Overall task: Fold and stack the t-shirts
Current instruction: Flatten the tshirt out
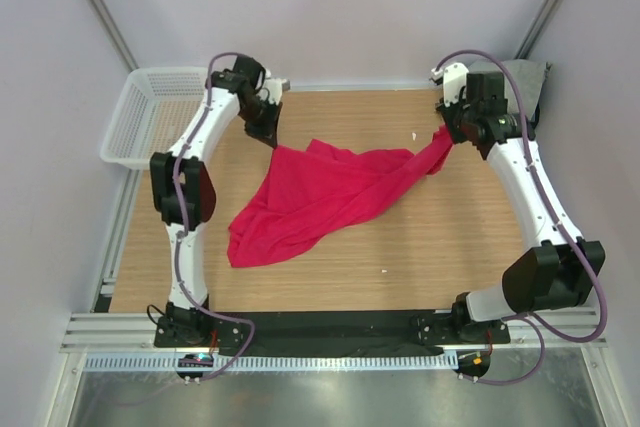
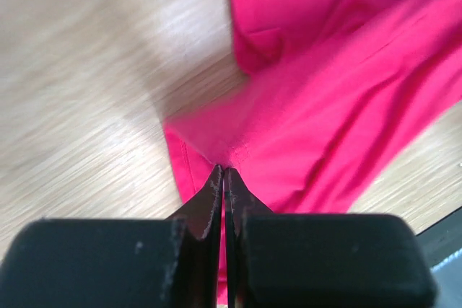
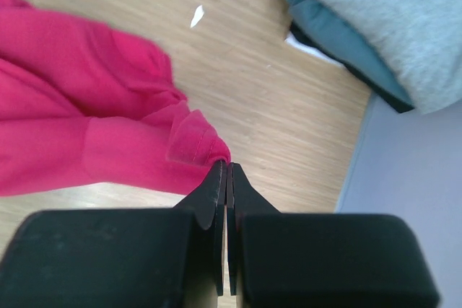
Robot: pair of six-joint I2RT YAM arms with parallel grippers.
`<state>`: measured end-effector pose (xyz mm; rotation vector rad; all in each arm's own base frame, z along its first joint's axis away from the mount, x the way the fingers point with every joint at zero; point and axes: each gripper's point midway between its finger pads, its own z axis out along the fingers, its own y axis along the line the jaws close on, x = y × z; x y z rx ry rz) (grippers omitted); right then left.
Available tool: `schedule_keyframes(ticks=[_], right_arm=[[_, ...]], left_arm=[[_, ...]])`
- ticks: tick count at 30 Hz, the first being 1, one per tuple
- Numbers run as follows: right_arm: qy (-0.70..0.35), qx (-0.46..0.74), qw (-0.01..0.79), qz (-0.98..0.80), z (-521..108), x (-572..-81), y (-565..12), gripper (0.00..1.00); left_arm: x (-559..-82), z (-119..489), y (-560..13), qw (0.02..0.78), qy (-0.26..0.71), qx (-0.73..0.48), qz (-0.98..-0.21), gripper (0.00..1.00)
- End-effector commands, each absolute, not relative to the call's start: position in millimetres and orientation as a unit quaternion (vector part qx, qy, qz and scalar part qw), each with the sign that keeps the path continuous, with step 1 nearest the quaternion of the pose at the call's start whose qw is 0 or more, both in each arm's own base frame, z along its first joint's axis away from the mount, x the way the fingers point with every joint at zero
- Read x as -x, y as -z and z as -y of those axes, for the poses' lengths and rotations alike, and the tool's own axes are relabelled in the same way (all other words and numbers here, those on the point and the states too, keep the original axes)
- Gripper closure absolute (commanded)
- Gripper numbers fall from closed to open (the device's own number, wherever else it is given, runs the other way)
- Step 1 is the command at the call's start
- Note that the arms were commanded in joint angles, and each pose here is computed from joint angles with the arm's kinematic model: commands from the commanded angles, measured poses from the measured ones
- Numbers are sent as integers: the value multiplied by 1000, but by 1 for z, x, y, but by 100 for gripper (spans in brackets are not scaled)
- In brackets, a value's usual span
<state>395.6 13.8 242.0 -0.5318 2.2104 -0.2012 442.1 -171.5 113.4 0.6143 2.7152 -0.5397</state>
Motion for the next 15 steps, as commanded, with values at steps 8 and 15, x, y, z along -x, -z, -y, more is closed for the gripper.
schedule_keyframes(ticks=[8, 15], right_arm=[[139, 101, 561, -810, 29, -435, -374, 99], [132, 36, 639, -757, 46, -436, -458, 99]], left_arm=[[-446, 145, -283, 367, 144, -229, -890, 100], [-433, 121, -398, 516, 116, -229, -817, 100]])
